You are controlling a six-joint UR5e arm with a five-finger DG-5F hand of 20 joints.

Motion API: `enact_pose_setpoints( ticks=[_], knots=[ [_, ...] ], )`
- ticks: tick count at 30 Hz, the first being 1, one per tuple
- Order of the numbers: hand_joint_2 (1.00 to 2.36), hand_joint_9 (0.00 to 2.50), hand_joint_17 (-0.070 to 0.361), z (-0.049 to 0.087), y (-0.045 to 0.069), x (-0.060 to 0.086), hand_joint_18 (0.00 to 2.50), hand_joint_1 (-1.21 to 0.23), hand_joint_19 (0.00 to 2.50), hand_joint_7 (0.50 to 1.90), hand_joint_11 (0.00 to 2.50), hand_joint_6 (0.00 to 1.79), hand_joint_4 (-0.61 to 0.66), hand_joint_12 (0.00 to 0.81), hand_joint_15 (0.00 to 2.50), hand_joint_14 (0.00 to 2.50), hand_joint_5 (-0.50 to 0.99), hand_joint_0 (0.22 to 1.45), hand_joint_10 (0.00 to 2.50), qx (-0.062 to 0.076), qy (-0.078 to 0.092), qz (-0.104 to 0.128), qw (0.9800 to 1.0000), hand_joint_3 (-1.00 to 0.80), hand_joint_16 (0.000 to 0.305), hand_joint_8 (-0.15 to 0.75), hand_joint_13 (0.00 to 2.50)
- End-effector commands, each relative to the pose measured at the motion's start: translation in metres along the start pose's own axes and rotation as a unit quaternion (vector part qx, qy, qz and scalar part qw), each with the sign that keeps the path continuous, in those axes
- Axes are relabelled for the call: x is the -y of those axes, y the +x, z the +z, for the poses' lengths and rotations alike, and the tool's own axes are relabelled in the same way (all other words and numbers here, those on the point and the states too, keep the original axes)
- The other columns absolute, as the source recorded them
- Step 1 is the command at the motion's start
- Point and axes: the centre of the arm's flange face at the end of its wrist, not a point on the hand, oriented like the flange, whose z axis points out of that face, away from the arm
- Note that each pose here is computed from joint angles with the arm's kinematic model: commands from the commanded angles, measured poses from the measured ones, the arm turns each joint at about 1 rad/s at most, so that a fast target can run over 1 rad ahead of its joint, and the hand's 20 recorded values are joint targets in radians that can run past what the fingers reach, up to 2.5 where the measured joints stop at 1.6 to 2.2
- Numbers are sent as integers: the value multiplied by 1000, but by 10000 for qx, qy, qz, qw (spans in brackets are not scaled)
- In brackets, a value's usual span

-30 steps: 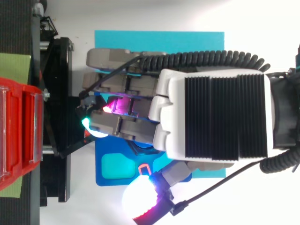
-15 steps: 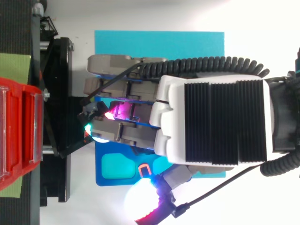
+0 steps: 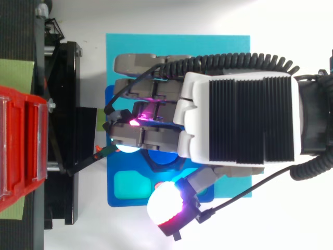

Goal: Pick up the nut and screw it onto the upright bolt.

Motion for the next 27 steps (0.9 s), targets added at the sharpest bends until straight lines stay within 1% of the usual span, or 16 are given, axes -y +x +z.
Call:
enact_pose_setpoints(
  ticks=[1,2,3,5,6,14,15,19,23,27],
  knots=[
    [1000,827,50,-2,2,4,283,-189,0,1317,0,603,171,242,0,0,-24,517,0,-88,25,-4,10000,-500,22,262,651],
    [1000,839,49,-3,2,5,290,-190,0,1268,0,625,171,239,0,0,-26,518,0,-95,33,-3,9999,-500,22,262,664],
    [1000,858,49,-3,2,6,312,-192,0,1273,0,630,168,234,0,0,-27,519,0,-87,40,-2,10000,-500,22,270,682],
    [1000,873,49,-3,2,7,333,-195,0,1247,0,644,171,232,0,0,-29,520,0,-94,48,-1,9999,-500,22,270,688],
    [1000,876,48,-3,2,8,342,-197,0,1213,0,658,166,231,0,0,-30,521,0,-94,55,0,9999,-500,21,270,700],
    [1000,939,45,-5,2,17,395,-212,0,1146,0,712,150,221,0,0,-30,525,0,-92,108,-31,9999,-500,20,275,753],
    [1000,963,44,-5,2,19,402,-215,0,1113,0,726,155,219,0,0,-29,526,0,-92,116,-37,9999,-500,19,276,756],
    [1000,1058,41,-6,2,21,446,-232,0,1087,0,753,151,203,0,0,-21,532,0,-93,92,-58,9999,-500,18,278,816],
    [1000,1135,38,-7,2,25,503,-242,0,1095,0,757,130,189,0,0,-9,539,0,-95,46,-114,9999,-500,17,272,893],
    [1000,1219,35,-7,1,28,559,-247,0,1102,0,753,105,181,0,1,6,544,0,-65,29,-134,9999,-500,16,271,947]
  ],
)
